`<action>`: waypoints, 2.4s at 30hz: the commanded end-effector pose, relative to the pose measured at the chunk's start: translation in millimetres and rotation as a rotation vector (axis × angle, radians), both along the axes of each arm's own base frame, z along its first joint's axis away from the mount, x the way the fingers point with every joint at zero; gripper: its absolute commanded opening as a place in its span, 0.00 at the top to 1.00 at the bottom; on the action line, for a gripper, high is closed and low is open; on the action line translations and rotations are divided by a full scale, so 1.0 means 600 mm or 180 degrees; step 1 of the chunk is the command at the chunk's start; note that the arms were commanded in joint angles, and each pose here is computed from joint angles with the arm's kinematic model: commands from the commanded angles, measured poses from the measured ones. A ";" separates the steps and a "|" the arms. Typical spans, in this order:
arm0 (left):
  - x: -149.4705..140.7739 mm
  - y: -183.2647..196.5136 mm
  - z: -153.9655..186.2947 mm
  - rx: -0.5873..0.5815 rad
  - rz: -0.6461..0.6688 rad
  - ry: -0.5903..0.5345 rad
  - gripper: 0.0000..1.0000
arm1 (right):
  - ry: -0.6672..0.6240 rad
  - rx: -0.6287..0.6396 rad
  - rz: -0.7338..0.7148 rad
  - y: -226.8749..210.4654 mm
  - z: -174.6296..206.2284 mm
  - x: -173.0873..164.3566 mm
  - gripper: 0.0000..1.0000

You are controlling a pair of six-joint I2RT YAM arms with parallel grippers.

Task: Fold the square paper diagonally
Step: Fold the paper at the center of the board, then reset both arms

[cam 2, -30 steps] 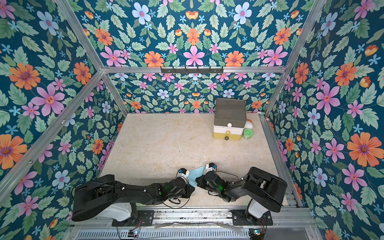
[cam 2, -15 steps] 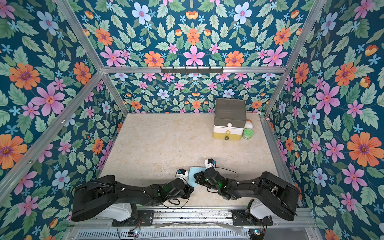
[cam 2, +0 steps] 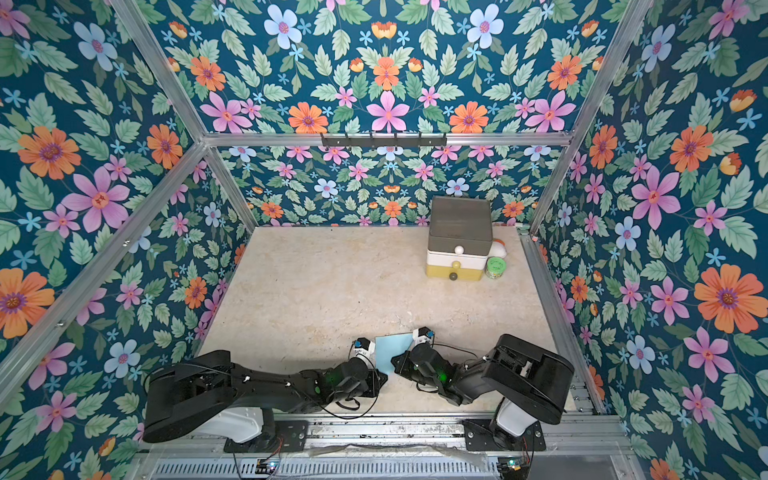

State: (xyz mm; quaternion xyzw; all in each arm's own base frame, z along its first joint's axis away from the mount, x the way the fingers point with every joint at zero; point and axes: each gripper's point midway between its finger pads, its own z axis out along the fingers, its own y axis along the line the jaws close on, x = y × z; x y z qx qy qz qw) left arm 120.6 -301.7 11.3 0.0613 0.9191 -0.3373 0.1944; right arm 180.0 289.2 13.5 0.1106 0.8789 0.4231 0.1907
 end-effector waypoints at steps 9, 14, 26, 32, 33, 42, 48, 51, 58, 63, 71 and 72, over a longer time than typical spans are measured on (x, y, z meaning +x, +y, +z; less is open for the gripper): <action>-0.038 0.076 -0.076 0.0718 -0.0080 0.0335 0.88 | 0.0140 -0.0345 -0.0324 -0.089 -0.050 0.035 1.00; -0.043 0.079 -0.082 0.0738 -0.0094 0.0362 0.88 | 0.0133 -0.0352 -0.0369 -0.105 -0.054 0.065 1.00; -0.045 0.085 -0.084 0.0761 -0.0084 0.0376 0.90 | 0.0238 -0.0573 -0.0552 -0.157 -0.089 0.100 1.00; -0.035 0.078 -0.065 0.0693 -0.0049 0.0263 0.87 | 0.0219 -0.0512 -0.0548 -0.153 -0.088 0.102 1.00; -0.032 0.076 -0.059 0.0678 -0.0047 0.0229 0.86 | 0.0202 -0.0506 -0.0548 -0.152 -0.083 0.104 1.00; -0.009 0.036 -0.017 0.0579 -0.0099 0.0008 0.85 | -0.0518 -0.0628 -0.0450 -0.137 0.079 0.153 0.90; 0.009 0.011 0.036 0.0469 -0.0143 -0.0218 0.75 | -0.0965 -0.0788 -0.0534 -0.154 0.194 0.153 0.74; 0.032 -0.002 0.093 0.0341 -0.0112 -0.0494 0.63 | -0.1289 -0.0882 -0.0691 -0.169 0.243 0.145 0.70; 0.128 0.008 0.266 0.0300 0.0284 -0.1312 0.42 | -0.1851 -0.0962 -0.1380 -0.246 0.326 0.147 0.17; 0.215 0.078 0.393 0.0657 0.0954 -0.1901 0.37 | -0.2498 -0.1135 -0.2286 -0.360 0.355 0.124 0.01; 0.268 0.270 0.481 0.1481 0.2229 -0.3050 0.21 | -0.2513 -0.2405 -0.3678 -0.549 0.290 0.095 0.01; 0.269 0.305 0.476 0.1625 0.2526 -0.3095 0.18 | -0.2381 -0.2510 -0.3707 -0.563 0.283 0.103 0.01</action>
